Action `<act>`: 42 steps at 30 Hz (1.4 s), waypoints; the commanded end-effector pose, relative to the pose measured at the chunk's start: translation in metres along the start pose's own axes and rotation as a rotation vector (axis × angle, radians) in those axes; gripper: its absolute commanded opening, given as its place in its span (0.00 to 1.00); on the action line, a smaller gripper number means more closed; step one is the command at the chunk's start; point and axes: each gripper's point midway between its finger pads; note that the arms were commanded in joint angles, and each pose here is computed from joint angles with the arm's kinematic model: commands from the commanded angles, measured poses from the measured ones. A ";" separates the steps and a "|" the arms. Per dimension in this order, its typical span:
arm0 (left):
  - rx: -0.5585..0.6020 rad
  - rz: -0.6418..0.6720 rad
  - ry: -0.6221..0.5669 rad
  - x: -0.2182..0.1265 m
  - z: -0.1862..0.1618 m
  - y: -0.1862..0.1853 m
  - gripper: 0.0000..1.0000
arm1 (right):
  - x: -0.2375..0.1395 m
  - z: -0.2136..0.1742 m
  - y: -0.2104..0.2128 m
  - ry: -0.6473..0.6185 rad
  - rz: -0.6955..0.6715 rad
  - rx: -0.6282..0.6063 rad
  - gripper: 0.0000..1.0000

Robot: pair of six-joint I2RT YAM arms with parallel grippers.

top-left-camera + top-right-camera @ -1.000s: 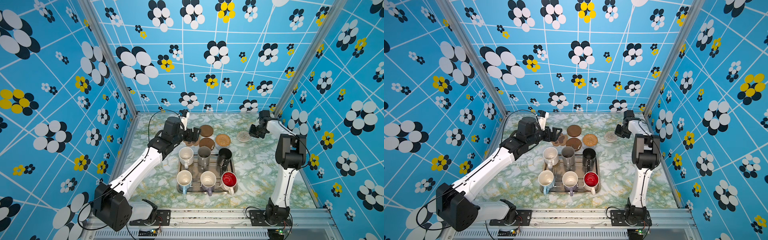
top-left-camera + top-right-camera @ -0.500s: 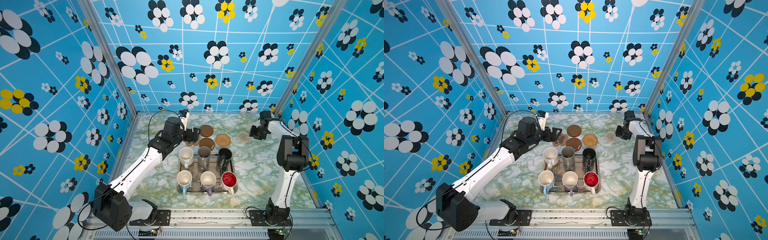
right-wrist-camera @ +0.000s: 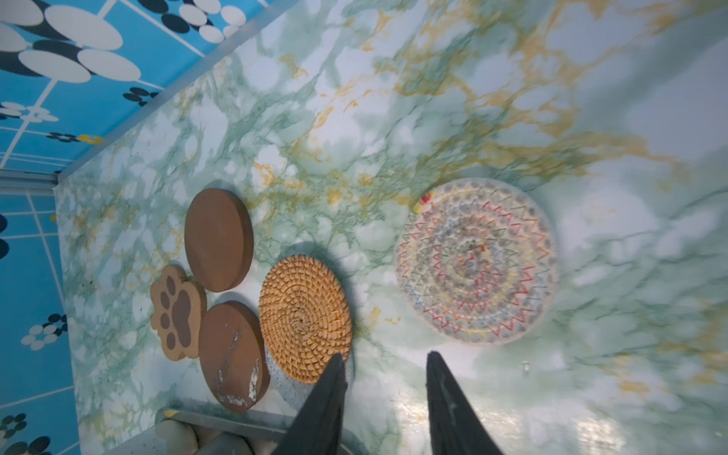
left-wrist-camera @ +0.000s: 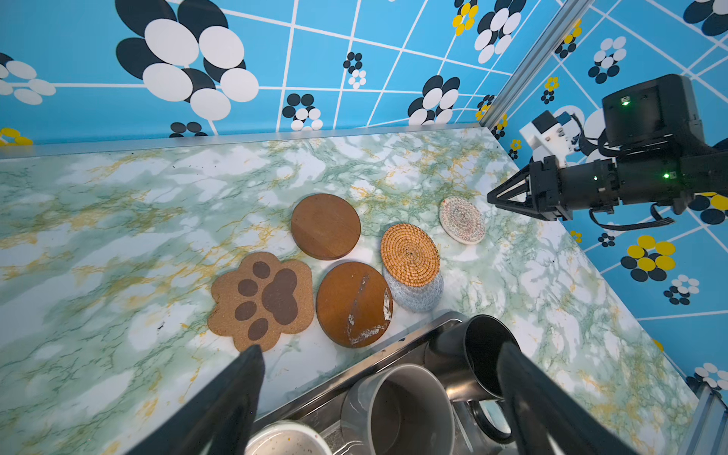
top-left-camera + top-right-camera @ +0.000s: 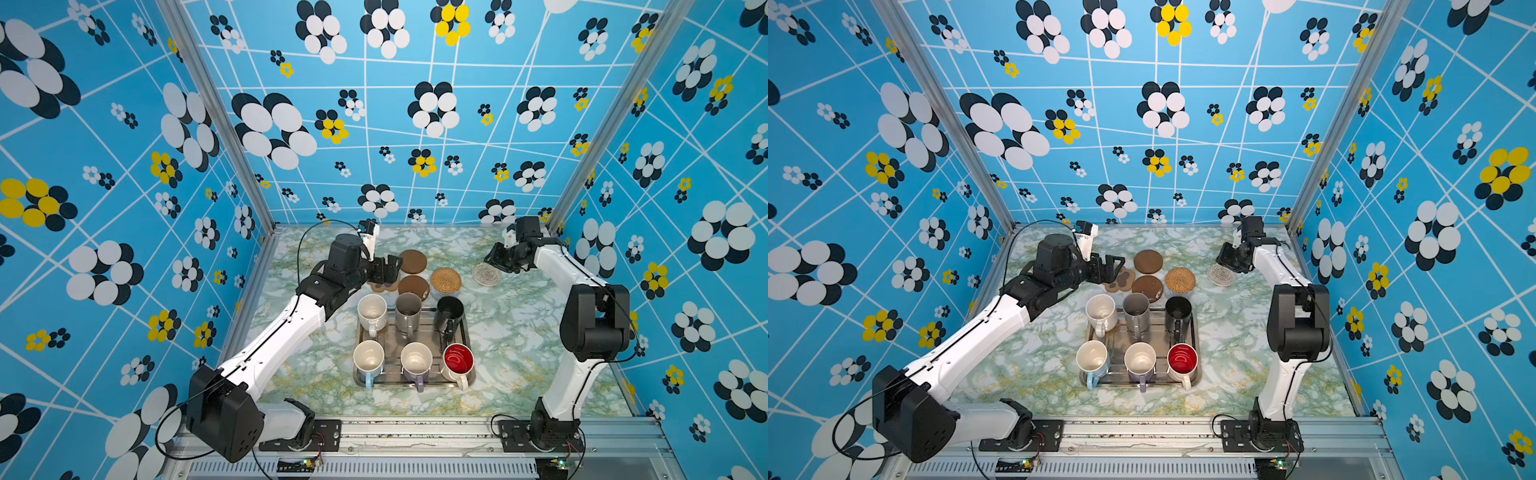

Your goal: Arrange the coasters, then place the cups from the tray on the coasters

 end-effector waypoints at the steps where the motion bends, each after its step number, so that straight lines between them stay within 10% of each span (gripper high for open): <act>1: 0.000 -0.008 -0.031 -0.006 0.007 -0.005 0.94 | 0.026 -0.017 0.005 0.072 0.050 0.042 0.35; 42: -0.004 0.017 -0.013 -0.002 0.005 0.000 0.94 | 0.106 -0.081 0.024 0.284 0.114 0.084 0.28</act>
Point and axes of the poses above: each gripper's point midway between its finger pads, its own x axis out along the fingers, its own y axis along the line the jaws close on, z = x × y, and after that the axes turned 14 degrees about x, right-handed
